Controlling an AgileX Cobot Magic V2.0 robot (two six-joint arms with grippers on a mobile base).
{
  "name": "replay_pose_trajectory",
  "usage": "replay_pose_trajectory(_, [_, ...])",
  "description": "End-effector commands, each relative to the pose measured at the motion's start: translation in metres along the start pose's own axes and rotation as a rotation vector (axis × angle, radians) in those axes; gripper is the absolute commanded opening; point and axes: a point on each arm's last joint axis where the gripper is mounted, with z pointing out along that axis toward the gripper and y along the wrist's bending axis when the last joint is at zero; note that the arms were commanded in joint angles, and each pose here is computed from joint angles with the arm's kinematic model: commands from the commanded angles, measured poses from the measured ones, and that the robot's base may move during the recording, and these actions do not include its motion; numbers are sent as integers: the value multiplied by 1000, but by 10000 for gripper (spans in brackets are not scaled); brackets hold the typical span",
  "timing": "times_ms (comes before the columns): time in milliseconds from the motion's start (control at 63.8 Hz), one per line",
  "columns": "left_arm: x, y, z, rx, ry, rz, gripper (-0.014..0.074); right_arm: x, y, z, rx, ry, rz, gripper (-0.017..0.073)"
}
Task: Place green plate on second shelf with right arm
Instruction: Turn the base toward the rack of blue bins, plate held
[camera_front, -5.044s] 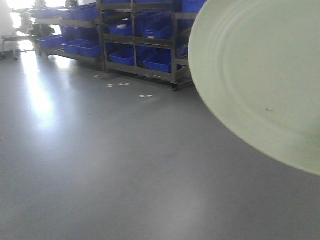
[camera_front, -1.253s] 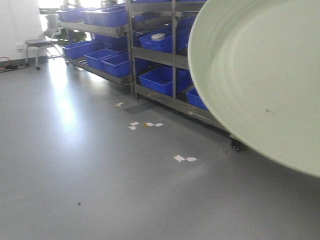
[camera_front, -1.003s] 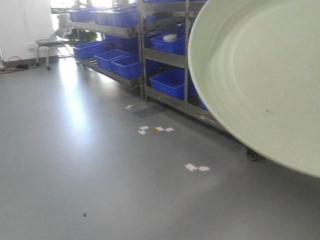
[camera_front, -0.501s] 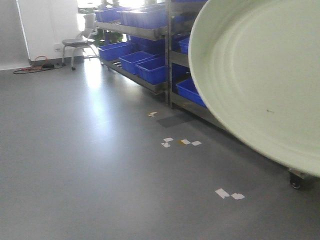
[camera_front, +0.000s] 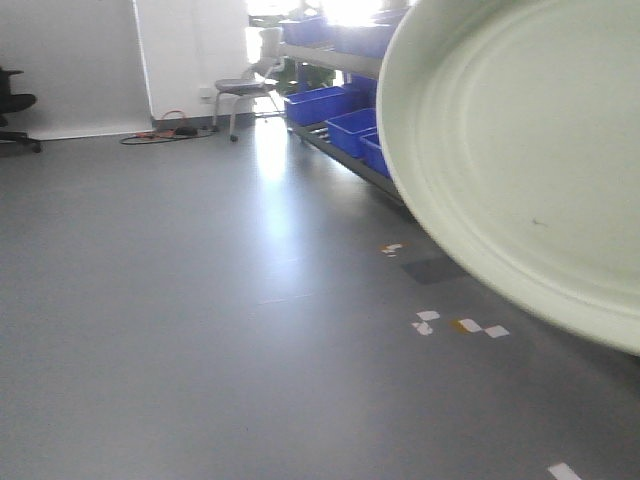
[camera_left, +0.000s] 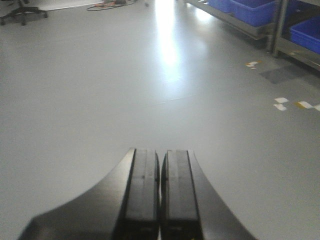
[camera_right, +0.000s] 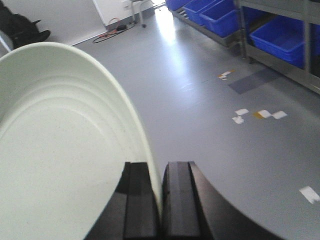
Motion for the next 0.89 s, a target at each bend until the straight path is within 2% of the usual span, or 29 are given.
replay_pose_trajectory(0, [7, -2, 3, 14, -40, 1, 125, -19, 5, -2, -16, -123, 12, 55])
replay_pose_trajectory(877, [7, -2, 3, 14, -40, 1, 125, -19, 5, -2, -16, -123, 12, 55])
